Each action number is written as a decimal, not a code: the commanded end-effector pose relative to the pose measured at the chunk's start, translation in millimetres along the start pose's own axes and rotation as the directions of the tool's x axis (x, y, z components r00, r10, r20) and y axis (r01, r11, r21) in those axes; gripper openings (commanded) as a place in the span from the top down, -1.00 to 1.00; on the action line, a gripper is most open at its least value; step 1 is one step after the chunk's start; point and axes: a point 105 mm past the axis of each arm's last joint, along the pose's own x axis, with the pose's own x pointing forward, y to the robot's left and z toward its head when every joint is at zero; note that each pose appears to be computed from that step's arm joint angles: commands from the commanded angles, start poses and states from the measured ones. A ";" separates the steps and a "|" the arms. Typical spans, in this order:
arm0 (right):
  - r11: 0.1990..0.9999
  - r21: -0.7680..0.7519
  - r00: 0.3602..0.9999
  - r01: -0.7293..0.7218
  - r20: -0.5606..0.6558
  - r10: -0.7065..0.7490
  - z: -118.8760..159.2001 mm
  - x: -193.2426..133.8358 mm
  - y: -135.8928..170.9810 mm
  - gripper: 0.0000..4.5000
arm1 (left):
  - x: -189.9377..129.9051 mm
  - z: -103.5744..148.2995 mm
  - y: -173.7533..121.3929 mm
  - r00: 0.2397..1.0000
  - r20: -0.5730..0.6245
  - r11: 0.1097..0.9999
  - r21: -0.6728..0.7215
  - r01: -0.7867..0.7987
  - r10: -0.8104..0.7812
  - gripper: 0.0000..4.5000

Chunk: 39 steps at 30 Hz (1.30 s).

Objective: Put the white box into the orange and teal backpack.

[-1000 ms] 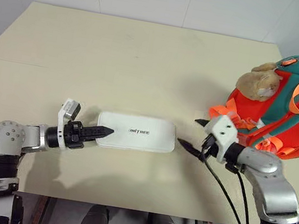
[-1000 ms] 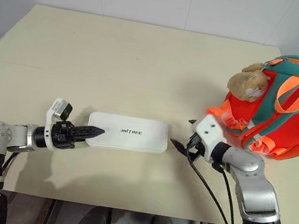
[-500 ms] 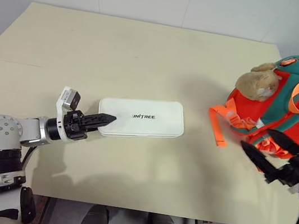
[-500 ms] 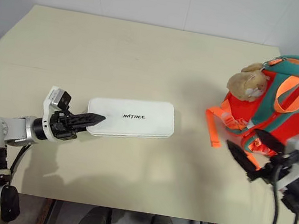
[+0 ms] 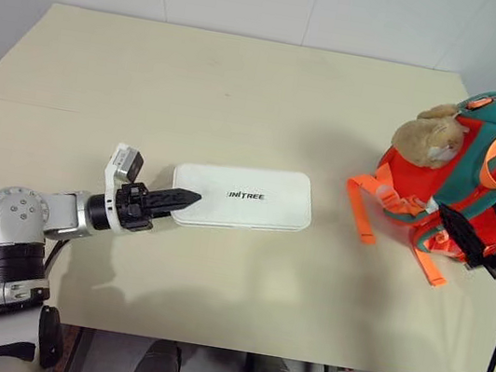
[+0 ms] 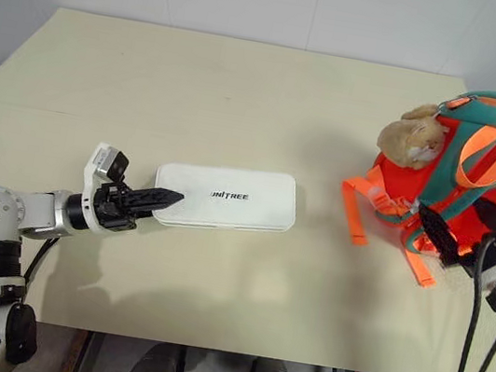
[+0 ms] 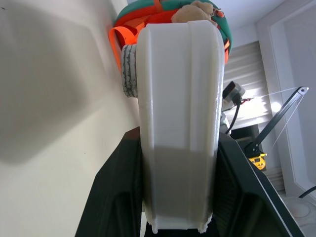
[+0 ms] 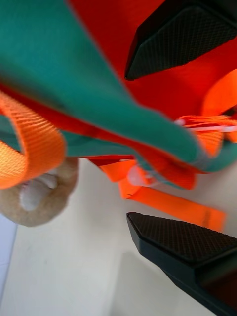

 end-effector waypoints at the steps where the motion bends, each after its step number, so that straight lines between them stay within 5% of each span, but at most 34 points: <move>1: 1.000 0.000 0.999 0.014 0.037 -0.014 1.6 14.9 1.2 -1.00 | -0.5 4.8 -10.8 0.999 0.015 0.998 0.043 0.036 -0.037 0.38; 5: 0.998 0.032 0.997 0.056 0.059 -0.058 -0.2 34.8 1.1 -1.00 | -3.7 3.9 -11.9 0.999 0.022 0.998 0.049 0.032 -0.033 0.38; 8: 0.996 0.044 0.994 0.073 0.081 -0.077 1.9 42.9 0.4 -0.73 | -5.4 3.3 -13.1 0.999 0.027 0.998 0.054 0.032 -0.033 0.38; 19: 0.997 0.062 0.990 0.053 0.130 -0.060 19.2 47.8 7.9 0.95 | -11.4 6.9 -12.0 0.998 0.056 0.997 0.072 0.007 -0.011 0.38; 25: 0.980 0.098 0.970 -0.173 0.189 0.152 41.6 57.4 65.2 1.00 | -16.7 21.5 -9.1 0.995 0.092 0.993 0.108 -0.037 0.027 0.38; 33: 0.818 0.130 0.816 -0.560 0.260 0.516 75.6 45.6 159.0 1.00 | -31.4 53.0 -3.1 0.981 0.171 0.978 0.172 -0.118 0.088 0.38; 39: 0.687 0.108 0.680 -0.719 0.316 0.662 104.7 28.7 184.0 1.00 | -42.0 68.6 -2.0 0.971 0.211 0.967 0.204 -0.155 0.111 0.38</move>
